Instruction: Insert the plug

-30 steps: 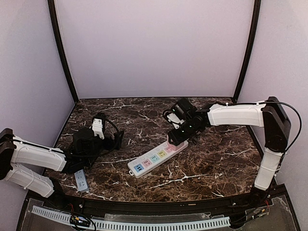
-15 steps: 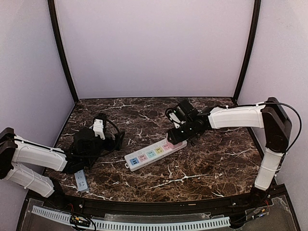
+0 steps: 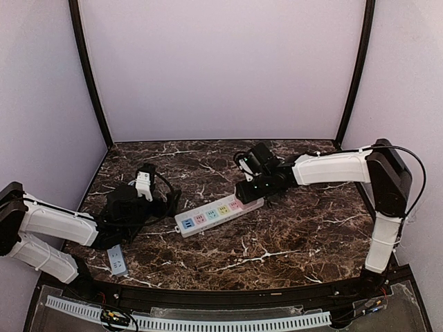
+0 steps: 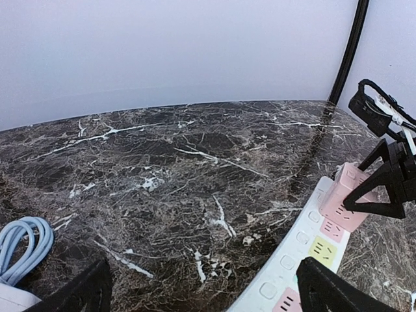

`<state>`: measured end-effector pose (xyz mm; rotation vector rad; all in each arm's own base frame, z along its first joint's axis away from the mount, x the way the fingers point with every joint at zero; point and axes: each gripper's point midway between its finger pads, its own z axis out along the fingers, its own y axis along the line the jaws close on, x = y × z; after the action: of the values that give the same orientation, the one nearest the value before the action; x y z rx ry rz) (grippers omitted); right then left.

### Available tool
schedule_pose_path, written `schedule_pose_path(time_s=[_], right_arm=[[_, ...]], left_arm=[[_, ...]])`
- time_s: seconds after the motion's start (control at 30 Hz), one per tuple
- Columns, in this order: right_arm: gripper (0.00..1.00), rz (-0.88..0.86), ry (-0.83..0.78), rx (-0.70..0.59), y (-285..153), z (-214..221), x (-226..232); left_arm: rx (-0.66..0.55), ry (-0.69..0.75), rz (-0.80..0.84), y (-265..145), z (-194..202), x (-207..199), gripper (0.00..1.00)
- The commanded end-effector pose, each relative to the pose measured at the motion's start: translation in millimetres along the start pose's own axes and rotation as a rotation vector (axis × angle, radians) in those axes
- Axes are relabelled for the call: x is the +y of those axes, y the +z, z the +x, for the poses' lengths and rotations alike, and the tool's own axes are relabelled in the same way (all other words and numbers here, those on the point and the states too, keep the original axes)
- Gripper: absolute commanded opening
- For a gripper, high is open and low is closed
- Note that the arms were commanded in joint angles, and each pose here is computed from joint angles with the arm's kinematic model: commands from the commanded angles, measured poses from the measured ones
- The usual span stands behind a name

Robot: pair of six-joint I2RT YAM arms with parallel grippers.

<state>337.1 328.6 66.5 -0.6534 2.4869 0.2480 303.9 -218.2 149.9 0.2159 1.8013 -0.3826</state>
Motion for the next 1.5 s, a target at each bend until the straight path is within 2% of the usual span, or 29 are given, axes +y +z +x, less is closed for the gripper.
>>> schedule_pose_path(time_s=[0.0,0.13,0.6,0.9,1.07,1.3,1.47], right_arm=[[0.0,0.162,-0.025,0.421,47.1,133.5,-38.6],[0.0,0.219,-0.028,0.455,48.7,147.9,-49.8],[0.0,0.345,-0.088,0.414,4.1,121.0,-99.9],[0.0,0.231,-0.261,0.31,-16.9,88.3,-94.8],[0.0,0.145,-0.412,0.321,-11.6,85.3,-83.9],[0.0,0.1,-0.487,0.158,-8.7,38.9,-89.8],[0.02,0.13,-0.433,0.149,-3.9,23.8,-99.9]], left_arm=[[-0.001,-0.015,0.004,2.2,0.9,0.0,0.99],[0.0,-0.014,0.007,2.5,1.7,-0.4,0.99],[0.004,-0.024,0.019,1.8,1.3,-2.5,0.99],[0.01,-0.026,0.031,3.3,2.3,-5.2,0.98],[0.008,-0.024,0.039,2.4,1.7,-6.4,0.98],[0.007,-0.019,0.063,2.3,1.4,-10.6,0.98],[0.008,-0.015,0.065,2.2,1.3,-10.8,0.98]])
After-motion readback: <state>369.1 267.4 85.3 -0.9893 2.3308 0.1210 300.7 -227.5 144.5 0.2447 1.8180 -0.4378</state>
